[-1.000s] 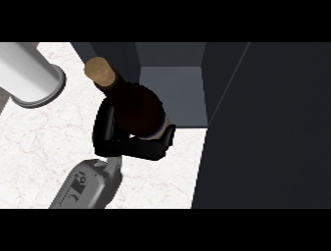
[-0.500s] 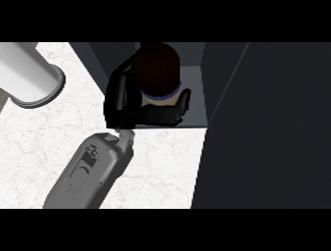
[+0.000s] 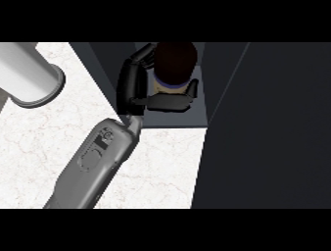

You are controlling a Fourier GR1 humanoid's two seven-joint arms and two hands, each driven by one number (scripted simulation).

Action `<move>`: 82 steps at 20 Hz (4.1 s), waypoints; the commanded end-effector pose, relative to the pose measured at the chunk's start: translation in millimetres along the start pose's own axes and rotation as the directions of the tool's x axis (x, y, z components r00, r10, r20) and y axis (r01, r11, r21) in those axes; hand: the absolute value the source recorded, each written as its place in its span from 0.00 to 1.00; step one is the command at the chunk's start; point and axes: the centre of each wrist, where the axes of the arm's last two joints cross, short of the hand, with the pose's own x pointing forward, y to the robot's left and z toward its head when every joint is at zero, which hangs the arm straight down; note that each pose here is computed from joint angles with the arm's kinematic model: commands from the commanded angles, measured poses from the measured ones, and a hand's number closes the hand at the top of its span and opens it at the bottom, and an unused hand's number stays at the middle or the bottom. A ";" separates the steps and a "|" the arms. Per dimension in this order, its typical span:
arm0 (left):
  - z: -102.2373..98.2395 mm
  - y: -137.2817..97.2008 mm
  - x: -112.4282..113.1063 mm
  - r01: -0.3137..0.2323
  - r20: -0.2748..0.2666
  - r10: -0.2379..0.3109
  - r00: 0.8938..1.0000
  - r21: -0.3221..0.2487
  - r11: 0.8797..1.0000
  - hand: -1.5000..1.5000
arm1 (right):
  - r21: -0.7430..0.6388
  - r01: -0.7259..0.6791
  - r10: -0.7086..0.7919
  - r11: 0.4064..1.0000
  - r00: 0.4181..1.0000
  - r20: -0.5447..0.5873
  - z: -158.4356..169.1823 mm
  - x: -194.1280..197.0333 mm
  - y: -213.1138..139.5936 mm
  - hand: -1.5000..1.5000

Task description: Pick up the wine, place it into the cabinet and close the cabinet

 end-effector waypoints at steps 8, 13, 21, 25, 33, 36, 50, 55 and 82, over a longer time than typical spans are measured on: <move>7.1 -3.1 -47.8 0.053 -0.021 -0.053 0.998 0.015 0.998 1.00 | 0.061 0.048 -0.049 0.997 0.999 0.009 12.7 7.6 -7.5 0.00; 1.4 8.1 -67.1 0.071 -0.020 -0.071 0.997 0.021 0.997 1.00 | 0.049 0.048 -0.049 0.998 0.999 0.024 16.9 1.2 -14.0 0.00; 19.9 1.8 -98.3 0.143 -0.077 -0.141 0.987 0.030 0.989 1.00 | 0.090 0.041 -0.043 0.995 0.999 0.015 13.1 6.7 -2.5 0.00; 28.0 9.3 -114.8 0.185 -0.097 -0.185 0.978 -0.011 0.983 1.00 | 0.081 0.061 -0.063 0.995 0.998 0.017 7.7 6.3 0.5 0.00; 6.1 27.4 -122.2 0.169 -0.097 -0.162 0.982 0.076 0.983 1.00 | 0.094 0.033 -0.036 0.995 0.999 0.028 3.5 9.8 -14.4 0.00; 11.8 21.4 -124.5 0.165 -0.076 -0.158 0.985 0.108 0.980 1.00 | 0.101 0.055 -0.059 0.993 0.998 0.031 -3.1 2.2 -5.9 0.00; -21.4 29.9 -116.8 0.105 -0.134 -0.084 0.987 0.153 0.983 1.00 | 0.090 0.067 -0.071 0.994 0.997 0.037 -15.3 2.9 -6.2 0.00; -20.0 33.8 -120.8 0.251 -0.124 -0.229 0.966 0.210 0.945 1.00 | 0.122 0.064 -0.070 0.990 0.996 0.048 -0.1 3.5 5.8 0.00; -2.8 50.1 -137.6 0.108 -0.284 -0.026 0.959 0.277 0.955 1.00 | 0.156 0.076 -0.089 0.985 0.993 0.072 -13.4 2.9 14.2 0.00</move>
